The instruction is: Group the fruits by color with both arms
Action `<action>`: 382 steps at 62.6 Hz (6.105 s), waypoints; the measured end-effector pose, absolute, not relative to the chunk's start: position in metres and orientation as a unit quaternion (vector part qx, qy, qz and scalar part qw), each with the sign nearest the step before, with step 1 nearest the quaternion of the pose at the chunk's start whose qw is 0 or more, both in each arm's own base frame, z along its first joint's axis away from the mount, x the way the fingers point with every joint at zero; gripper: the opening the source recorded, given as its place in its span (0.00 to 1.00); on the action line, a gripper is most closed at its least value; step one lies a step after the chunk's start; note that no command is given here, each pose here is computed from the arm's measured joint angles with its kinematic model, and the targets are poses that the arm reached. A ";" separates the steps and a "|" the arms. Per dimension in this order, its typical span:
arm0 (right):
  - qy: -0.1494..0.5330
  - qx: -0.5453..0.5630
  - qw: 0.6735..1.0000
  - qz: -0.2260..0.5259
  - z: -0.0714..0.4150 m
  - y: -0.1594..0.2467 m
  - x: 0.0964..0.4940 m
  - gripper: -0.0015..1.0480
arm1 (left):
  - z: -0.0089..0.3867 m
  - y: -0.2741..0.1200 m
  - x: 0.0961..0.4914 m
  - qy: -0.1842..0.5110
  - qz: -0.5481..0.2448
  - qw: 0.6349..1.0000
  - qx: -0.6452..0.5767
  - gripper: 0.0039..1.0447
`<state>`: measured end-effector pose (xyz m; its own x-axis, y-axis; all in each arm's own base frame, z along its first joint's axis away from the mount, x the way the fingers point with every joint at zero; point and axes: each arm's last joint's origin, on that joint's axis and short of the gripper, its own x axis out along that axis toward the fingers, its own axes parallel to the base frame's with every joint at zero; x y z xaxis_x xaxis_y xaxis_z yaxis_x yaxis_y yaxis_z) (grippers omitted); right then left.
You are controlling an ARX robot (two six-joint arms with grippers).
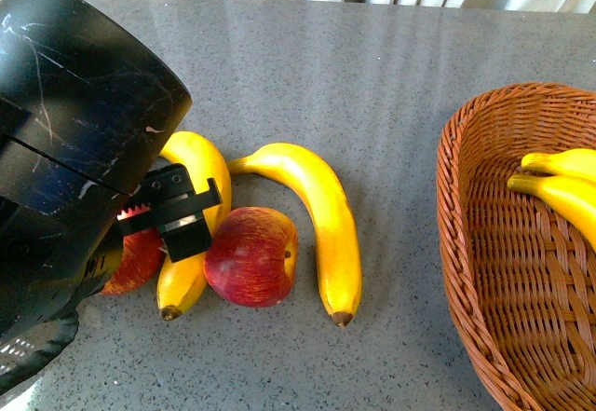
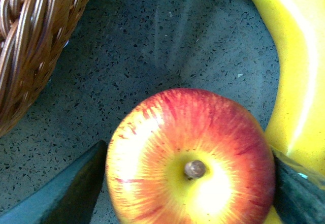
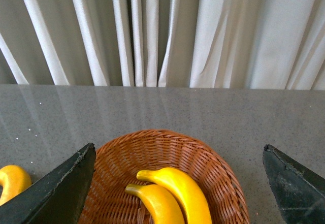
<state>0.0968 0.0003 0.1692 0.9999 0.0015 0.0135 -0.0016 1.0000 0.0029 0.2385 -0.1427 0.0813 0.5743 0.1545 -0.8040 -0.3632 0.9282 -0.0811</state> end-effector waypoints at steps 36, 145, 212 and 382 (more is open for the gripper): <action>-0.007 0.001 1.000 0.001 0.169 0.000 0.097 0.91 | 0.143 -0.137 0.230 0.347 0.148 0.921 -0.096 0.68; -0.007 0.001 1.000 0.001 0.169 0.000 0.097 0.91 | 0.130 -0.187 0.228 0.314 -0.022 0.949 -0.018 0.91; -0.007 0.001 1.000 0.001 0.169 0.000 0.097 0.91 | 0.109 -0.201 0.210 0.403 -0.136 0.904 0.031 0.91; -0.007 0.001 1.000 0.002 0.169 0.000 0.097 0.91 | 0.134 -0.109 0.256 0.300 0.051 0.935 -0.182 0.69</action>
